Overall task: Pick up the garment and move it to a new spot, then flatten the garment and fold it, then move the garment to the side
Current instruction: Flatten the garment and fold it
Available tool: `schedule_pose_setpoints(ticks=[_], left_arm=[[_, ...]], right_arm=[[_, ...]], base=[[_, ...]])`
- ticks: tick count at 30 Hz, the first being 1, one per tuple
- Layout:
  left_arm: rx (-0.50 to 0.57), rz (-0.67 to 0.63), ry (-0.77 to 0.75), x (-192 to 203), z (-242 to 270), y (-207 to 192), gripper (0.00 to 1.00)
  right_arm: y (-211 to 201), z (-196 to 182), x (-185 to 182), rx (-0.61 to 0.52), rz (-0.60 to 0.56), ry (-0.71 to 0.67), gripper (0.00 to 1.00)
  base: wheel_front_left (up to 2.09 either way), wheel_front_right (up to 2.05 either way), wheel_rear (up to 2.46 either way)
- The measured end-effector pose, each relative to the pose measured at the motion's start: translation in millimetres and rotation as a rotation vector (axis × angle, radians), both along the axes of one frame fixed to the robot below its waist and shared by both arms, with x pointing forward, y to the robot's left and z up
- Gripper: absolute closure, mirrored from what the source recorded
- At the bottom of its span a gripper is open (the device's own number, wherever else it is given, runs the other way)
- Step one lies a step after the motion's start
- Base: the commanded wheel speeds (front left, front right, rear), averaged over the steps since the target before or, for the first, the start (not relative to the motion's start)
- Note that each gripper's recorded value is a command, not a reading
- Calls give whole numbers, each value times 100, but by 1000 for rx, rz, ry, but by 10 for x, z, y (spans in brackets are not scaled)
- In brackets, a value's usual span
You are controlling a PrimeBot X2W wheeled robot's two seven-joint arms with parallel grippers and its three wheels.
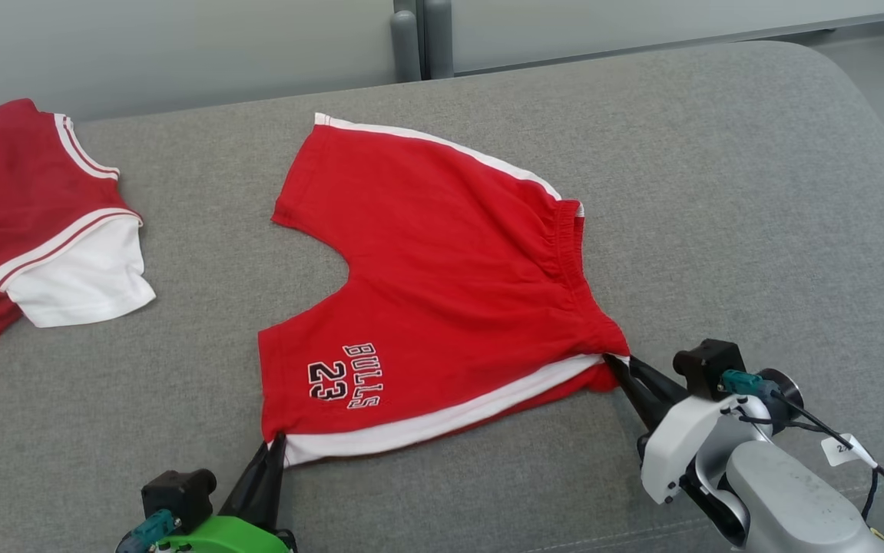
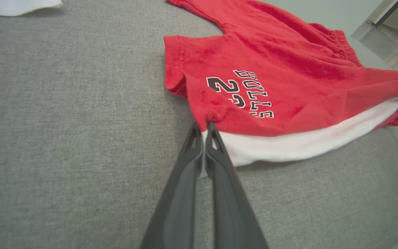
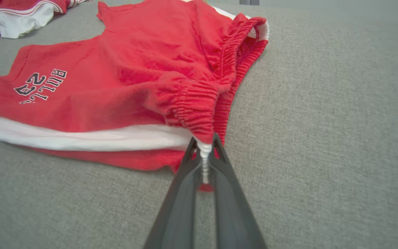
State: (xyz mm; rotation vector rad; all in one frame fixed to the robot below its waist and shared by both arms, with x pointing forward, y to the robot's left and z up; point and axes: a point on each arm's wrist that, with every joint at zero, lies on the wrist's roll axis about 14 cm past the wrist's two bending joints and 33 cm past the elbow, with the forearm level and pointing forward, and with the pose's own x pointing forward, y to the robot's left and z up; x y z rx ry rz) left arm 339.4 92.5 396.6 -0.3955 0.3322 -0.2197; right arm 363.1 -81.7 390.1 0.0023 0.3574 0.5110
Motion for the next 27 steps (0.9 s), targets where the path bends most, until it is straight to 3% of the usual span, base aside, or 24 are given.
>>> schedule_pose_setpoints(ticks=[17, 27], left_arm=[[-53, 52, -257, 252, 771, 128, 100], [-75, 67, -323, 71, 1003, 135, 100]], right_arm=[[40, 381, 9, 50, 17, -113, 100], [-83, 439, -1, 71, -15, -124, 100]], base=[[0, 0, 0], [0, 0, 0]])
